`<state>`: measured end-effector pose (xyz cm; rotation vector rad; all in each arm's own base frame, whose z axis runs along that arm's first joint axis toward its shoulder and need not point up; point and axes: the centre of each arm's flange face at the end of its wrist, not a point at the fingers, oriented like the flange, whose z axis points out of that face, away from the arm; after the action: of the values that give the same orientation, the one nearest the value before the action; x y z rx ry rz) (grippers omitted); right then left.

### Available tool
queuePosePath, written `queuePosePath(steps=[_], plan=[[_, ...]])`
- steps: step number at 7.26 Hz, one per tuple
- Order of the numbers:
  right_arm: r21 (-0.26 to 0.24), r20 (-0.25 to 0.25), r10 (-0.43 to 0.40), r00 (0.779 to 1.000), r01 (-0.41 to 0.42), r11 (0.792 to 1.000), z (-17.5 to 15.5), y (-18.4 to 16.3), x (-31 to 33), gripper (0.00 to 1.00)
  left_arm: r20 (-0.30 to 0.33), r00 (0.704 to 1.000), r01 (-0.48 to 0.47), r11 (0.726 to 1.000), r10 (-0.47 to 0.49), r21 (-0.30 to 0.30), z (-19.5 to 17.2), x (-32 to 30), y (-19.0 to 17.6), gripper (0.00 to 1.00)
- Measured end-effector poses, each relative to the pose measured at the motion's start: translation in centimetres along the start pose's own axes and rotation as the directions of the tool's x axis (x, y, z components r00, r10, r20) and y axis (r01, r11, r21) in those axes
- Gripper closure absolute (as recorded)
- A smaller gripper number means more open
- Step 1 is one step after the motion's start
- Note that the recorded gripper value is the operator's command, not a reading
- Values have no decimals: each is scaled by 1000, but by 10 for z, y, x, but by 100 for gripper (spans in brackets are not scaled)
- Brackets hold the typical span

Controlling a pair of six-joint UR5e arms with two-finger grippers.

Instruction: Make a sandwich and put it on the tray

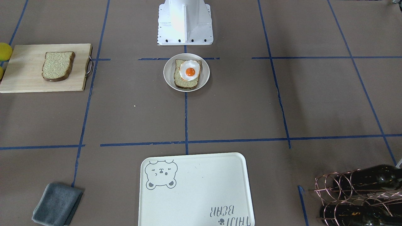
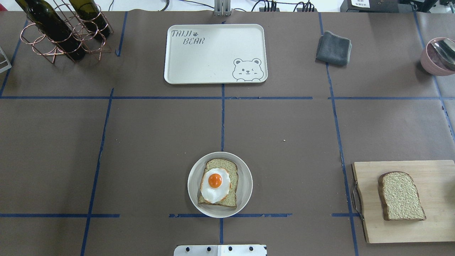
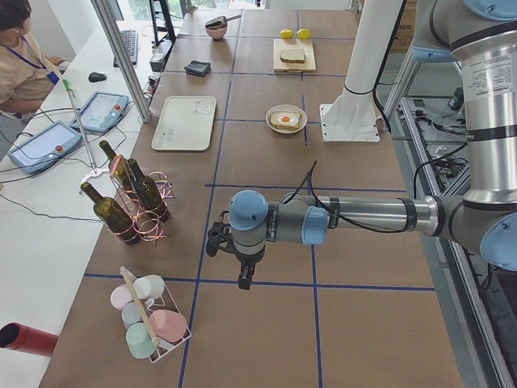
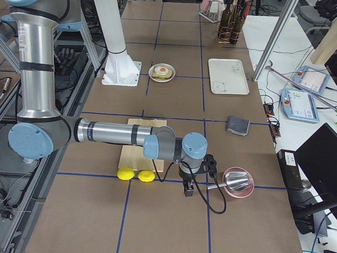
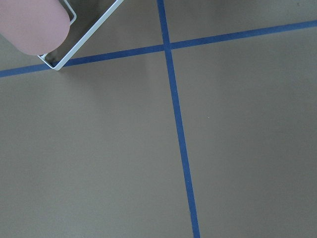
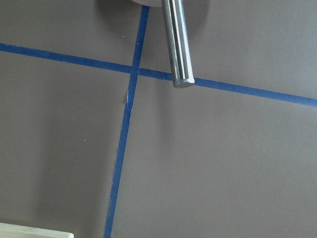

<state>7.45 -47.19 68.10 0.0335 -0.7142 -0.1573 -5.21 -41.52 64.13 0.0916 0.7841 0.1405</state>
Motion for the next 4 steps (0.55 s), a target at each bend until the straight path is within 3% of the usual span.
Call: queuePosePath(steps=[2, 3, 4], plan=[[2, 1, -1, 1000, 1, 1000, -1, -1, 0, 0, 0, 1000, -6, 1000, 6, 2, -1, 2, -4, 0], [15, 18, -7, 1000, 6, 1000, -4, -3, -5, 0, 0, 1000, -6, 1000, 6, 2, -1, 3, -5, 0], [41, 66, -23, 998, 21, 999, -7, -5, -16, 0, -1, 1000, -5, 1000, 5, 1, -1, 2, -5, 0]])
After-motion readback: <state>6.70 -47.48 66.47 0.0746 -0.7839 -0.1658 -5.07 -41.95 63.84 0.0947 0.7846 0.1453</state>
